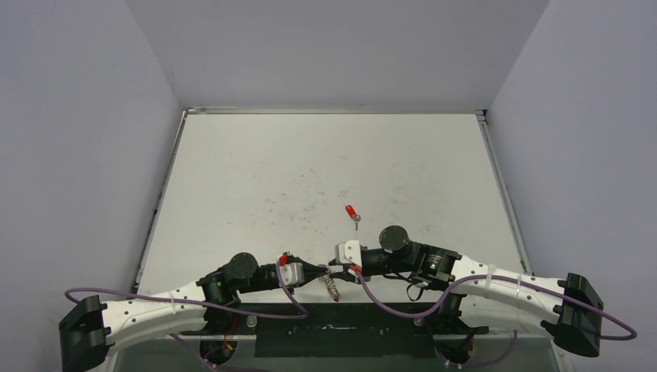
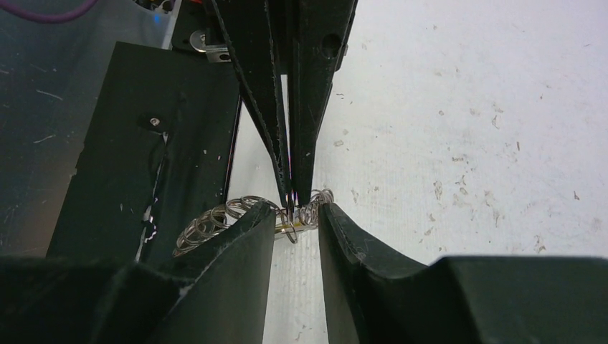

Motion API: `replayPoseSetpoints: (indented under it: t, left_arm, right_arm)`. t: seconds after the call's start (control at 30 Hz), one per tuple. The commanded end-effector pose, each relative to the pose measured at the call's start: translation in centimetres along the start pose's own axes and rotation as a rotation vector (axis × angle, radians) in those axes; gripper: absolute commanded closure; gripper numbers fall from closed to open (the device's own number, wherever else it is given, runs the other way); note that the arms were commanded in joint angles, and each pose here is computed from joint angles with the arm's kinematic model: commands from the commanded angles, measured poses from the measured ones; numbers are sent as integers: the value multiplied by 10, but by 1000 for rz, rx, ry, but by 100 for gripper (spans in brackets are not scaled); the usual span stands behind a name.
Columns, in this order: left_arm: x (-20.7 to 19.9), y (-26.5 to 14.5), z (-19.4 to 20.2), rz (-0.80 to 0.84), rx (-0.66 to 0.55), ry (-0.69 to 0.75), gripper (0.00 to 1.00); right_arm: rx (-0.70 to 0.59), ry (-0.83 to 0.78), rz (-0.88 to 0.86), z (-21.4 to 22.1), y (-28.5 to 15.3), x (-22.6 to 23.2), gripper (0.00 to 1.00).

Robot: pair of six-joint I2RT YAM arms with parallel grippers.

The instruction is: Put the keys on the keyring

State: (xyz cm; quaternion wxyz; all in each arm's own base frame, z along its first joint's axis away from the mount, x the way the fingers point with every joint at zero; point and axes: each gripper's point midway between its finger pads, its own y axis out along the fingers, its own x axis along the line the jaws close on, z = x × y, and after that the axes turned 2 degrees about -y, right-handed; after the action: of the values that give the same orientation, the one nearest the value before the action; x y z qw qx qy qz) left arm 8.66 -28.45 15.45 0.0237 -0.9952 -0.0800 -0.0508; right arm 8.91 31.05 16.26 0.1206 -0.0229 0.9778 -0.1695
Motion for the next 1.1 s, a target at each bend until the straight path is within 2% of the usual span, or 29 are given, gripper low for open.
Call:
replayPoseSetpoints:
  t: [0.0,0.17,0.27,0.5,0.67,0.83,1.07]
  left_arm:
    - [2,4,-30,1,-102,37,100]
    - [1,3,-30,3,-104,35,100]
    - [2,3,-30,-1,-105,35,100]
    - [5,3,-27,-19,-90,30,100]
    - [14,-1,-24,-75,-72,29,89]
    - [21,-7,-23,-114,-36,50,87]
    - [22,-8,-24,-112,-23,60,86]
  right_arm:
    - [-35,-18,-11,-5,7,-3,73]
    - [-17,-13,-4,0,11,-6,85]
    - [-20,-20,-3,-2,10,-6,100]
    - [-5,-12,33,-4,2,-10,100]
    - [155,53,25,5,-5,-14,100]
    - [301,108,-3,9,-10,-16,100]
    - [425,165,-51,1,-10,-20,100]
